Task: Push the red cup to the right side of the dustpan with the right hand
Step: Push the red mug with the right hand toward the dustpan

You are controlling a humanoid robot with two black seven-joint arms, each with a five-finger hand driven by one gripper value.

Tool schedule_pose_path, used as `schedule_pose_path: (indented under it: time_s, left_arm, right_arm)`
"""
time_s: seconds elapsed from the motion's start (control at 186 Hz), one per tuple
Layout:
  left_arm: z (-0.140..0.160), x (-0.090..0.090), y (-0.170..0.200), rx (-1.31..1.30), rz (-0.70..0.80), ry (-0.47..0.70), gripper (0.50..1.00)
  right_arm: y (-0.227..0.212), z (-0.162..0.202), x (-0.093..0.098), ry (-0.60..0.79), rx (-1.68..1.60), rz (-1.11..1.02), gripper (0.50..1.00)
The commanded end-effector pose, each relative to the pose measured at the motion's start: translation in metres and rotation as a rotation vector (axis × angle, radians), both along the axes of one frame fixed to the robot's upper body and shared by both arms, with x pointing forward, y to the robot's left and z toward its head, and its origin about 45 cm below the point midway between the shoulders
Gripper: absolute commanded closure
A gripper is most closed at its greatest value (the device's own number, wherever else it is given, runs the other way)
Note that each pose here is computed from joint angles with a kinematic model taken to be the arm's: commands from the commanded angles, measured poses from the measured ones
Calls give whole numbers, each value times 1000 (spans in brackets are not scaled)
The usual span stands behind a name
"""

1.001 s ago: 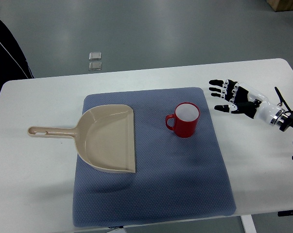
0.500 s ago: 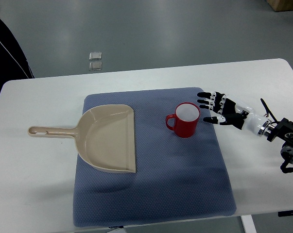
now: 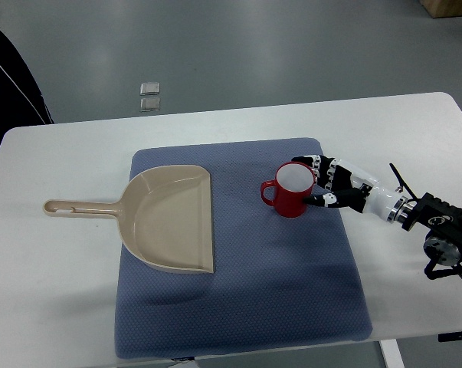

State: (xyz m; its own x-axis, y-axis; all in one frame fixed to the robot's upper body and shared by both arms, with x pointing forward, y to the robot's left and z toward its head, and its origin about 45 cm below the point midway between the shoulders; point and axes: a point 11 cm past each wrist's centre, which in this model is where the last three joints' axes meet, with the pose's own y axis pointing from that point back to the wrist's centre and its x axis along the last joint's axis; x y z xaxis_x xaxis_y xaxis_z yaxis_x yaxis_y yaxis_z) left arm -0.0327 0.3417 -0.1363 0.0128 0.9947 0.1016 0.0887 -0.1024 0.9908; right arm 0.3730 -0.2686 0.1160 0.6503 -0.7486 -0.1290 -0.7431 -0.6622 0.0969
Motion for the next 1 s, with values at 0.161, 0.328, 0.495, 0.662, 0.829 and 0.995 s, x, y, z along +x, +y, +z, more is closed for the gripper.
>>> schedule_pose_path:
  time_s: [0.161, 0.328, 0.495, 0.662, 0.829, 0.995]
  left_arm:
    - [0, 0, 0, 0, 0, 0, 500]
    - [0, 0, 0, 0, 0, 0, 500]
    - [0, 0, 0, 0, 0, 0, 500]
    - [0, 0, 0, 0, 0, 0, 500]
    - [0, 0, 0, 0, 0, 0, 500]
    - [0, 0, 0, 0, 0, 0, 500]
  right_arm:
    - [9, -3, 1, -18, -27, -10, 566]
    - [20, -2, 2, -44, -43, -10, 566]
    - [31, -2, 3, -60, -41, -14, 566]
    - [39, -6, 0, -59, -37, -18, 566]
    - [50, -16, -8, -35, -34, -15, 566]
    - [60, -18, -11, -44, -39, -9, 566]
